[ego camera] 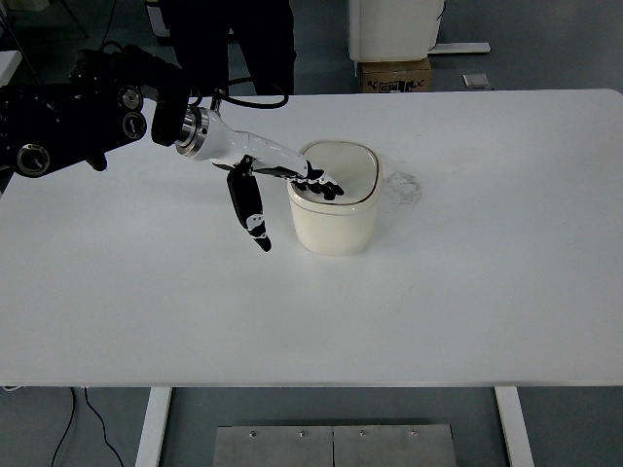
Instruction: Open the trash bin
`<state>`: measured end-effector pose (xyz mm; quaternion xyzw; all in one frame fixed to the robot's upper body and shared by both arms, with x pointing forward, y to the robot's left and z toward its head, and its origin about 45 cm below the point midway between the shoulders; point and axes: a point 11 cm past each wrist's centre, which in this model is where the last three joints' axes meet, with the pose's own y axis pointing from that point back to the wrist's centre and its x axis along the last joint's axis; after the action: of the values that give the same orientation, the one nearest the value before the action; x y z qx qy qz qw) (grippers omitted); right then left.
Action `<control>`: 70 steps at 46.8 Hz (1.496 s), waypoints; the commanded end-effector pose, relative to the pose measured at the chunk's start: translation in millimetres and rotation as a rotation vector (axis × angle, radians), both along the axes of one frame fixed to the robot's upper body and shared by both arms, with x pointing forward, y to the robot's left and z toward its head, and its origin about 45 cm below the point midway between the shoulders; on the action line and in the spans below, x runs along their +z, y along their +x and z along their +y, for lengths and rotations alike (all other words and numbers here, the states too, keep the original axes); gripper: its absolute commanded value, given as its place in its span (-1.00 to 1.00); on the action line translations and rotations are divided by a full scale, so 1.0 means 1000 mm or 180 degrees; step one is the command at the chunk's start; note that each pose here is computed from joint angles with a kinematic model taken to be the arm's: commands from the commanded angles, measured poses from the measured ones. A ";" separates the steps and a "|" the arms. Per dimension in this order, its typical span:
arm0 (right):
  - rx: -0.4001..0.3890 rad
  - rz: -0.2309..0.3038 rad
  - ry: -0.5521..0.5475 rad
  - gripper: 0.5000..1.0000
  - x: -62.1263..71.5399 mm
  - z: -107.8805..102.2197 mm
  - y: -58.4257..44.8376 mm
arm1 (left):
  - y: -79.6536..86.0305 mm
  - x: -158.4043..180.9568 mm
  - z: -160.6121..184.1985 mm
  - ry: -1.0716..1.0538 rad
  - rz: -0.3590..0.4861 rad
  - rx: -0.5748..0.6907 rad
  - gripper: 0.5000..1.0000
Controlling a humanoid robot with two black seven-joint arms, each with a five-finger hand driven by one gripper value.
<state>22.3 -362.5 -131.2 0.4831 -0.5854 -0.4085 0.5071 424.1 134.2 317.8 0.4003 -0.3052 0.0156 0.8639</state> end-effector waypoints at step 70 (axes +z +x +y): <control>0.0003 0.0001 -0.0001 0.97 0.000 0.000 0.000 | 0.005 0.009 -0.002 -0.0194 0.0062 0.0116 1.00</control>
<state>22.3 -362.5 -131.2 0.4831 -0.5854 -0.4085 0.5071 426.3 133.0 319.3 0.3893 -0.2912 0.0268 0.8734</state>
